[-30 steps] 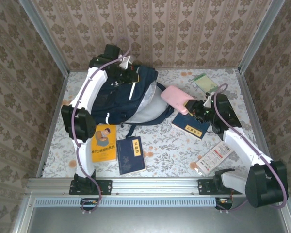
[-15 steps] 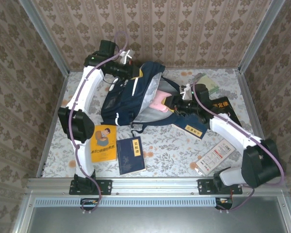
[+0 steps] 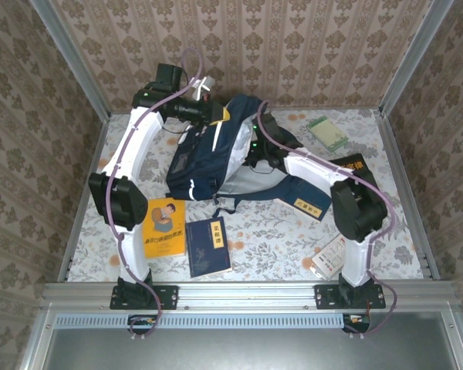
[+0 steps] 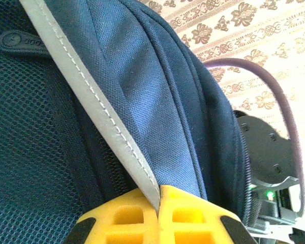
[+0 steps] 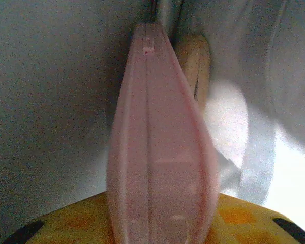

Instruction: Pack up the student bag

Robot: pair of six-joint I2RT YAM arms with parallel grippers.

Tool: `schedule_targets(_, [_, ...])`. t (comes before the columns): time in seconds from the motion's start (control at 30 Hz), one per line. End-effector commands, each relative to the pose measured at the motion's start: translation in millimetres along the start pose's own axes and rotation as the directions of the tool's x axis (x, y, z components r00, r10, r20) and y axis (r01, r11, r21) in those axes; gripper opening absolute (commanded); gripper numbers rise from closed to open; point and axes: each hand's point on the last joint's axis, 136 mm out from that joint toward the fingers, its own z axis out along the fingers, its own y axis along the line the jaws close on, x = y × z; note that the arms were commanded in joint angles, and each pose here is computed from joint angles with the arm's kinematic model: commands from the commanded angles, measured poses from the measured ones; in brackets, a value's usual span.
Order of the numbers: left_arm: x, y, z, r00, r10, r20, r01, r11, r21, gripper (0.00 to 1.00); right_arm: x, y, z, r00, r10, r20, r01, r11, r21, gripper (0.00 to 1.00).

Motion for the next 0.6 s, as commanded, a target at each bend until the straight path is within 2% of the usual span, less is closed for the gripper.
schedule_targets(0.0, [-8.8,-68.6,-24.1,0.983,0.172,0.069,-0.18,0.974,0.14,0.0,-12.5,-12.4,28.2,0.996,0.061,0.064,-0.065,0.996,0.056,0.52])
schedule_targets(0.1, [-10.9,-68.2,-24.7,0.983,0.168,0.074,-0.177,0.974,0.139,0.0,-18.7,-9.7,42.4,0.996,0.049,0.074,-0.053,0.998,0.047,0.73])
schedule_targets(0.23, [-13.9,-62.4,-27.5,0.985,0.153,0.084,-0.162,0.979,0.121,0.0,-26.4,1.5,33.8,0.994,-0.02,0.107,0.016,0.999,0.041,0.87])
schedule_targets(0.33, [-20.0,-54.5,-33.9,0.985,0.136,0.11,-0.145,0.986,0.078,0.0,-27.8,8.1,20.9,0.99,-0.083,0.112,0.077,0.995,0.057,0.92])
schedule_targets(0.4, [-25.7,-45.0,-39.4,0.985,0.113,0.132,-0.121,0.992,0.047,0.0,-25.2,10.7,10.8,0.986,-0.137,0.094,0.129,0.988,0.089,0.99])
schedule_targets(0.57, [-40.2,-26.6,-53.3,0.976,0.077,0.202,-0.078,0.997,-0.004,0.0,-19.4,11.3,-13.1,0.973,-0.216,0.081,0.203,0.969,0.142,1.0])
